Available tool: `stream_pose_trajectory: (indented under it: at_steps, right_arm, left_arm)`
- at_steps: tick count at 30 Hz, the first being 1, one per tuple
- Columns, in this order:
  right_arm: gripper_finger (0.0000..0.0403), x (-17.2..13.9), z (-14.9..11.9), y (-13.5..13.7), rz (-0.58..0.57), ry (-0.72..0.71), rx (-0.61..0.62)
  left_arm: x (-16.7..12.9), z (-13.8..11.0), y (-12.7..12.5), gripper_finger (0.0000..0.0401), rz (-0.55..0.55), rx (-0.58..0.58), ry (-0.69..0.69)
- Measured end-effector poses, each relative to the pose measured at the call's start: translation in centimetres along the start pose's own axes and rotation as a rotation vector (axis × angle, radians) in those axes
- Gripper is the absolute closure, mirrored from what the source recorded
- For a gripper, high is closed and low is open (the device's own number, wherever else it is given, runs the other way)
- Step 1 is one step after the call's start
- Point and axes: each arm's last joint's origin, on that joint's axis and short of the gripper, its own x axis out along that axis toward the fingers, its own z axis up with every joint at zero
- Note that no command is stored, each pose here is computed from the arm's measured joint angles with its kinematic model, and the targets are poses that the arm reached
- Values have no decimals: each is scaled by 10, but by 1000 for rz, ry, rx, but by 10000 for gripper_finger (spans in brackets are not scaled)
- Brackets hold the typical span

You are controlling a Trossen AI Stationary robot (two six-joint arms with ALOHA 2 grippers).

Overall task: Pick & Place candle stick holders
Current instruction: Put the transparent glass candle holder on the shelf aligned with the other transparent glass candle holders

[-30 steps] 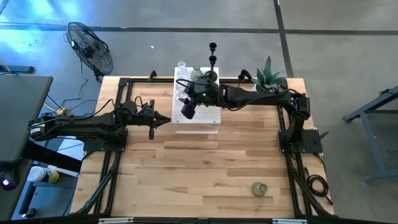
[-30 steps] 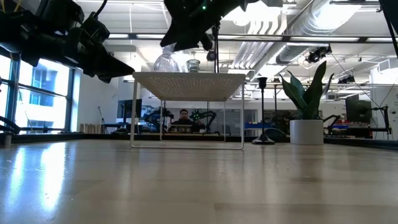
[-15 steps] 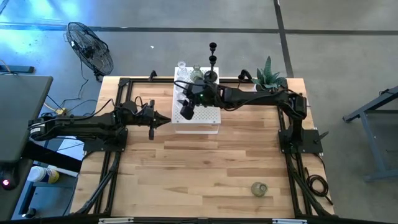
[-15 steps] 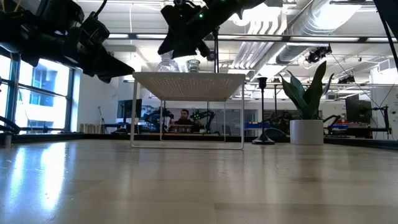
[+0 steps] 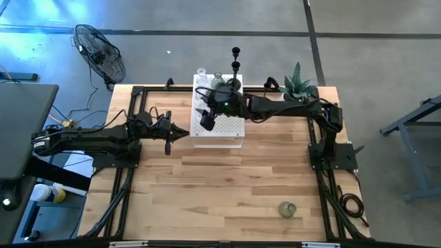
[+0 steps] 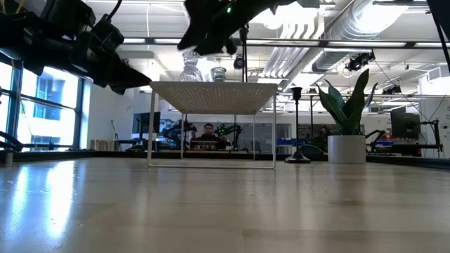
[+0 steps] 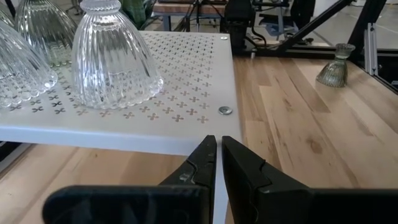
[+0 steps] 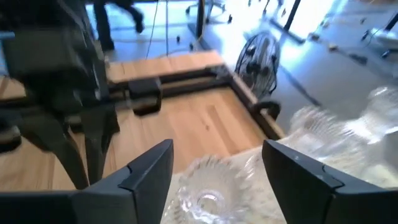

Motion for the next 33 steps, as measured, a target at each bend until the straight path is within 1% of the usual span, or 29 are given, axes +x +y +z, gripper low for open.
stream_pose_trajectory:
  at_steps: [2, 4, 6, 8, 11, 13, 16, 17, 18, 19, 23, 25, 29, 33]
  right_arm:
    - [163, -13, 9, 1, -7, -24, -8]
    - [167, -26, 15, 4, -14, -14, -20]
    - [176, -37, 16, 7, -30, 21, -14]
    - [196, -45, 14, 11, -42, 73, -27]
    - [247, -53, 9, 19, -38, 141, -59]
    - [291, -55, 4, 24, -30, 181, -79]
    - [363, -51, -9, 29, -8, 197, -87]
    - [382, -49, -14, 29, 7, 199, -83]
    - [392, -46, -20, 28, 17, 211, -75]
    - [393, -43, -27, 26, 22, 218, -64]
    - [374, -30, -50, 18, 47, 191, -5]
    - [377, -25, -58, 14, 57, 160, 14]
    - [399, -19, -66, 5, 66, 99, 60]
    - [395, -17, -72, -1, 50, 79, 70]
  left_arm:
    - [0, -1, 0, 378, 2, -1, 6]
    - [0, -1, 0, 378, 2, -2, 12]
    - [0, -1, 0, 378, 2, -2, 13]
    - [0, -1, 0, 378, 2, -2, 13]
    - [0, -1, 0, 378, 2, -2, 13]
    - [0, -1, 0, 378, 3, -3, 14]
    - [0, -1, 0, 378, 3, -3, 14]
    - [0, -1, 0, 378, 3, -3, 14]
    - [0, -1, 0, 378, 3, -3, 14]
    - [0, -1, 0, 378, 3, -3, 14]
    - [0, -1, 0, 378, 3, -4, 13]
    - [0, -1, 0, 378, 6, -3, 12]
    - [0, -1, 0, 378, 11, -2, 9]
    - [0, -1, 0, 378, 16, -2, 8]
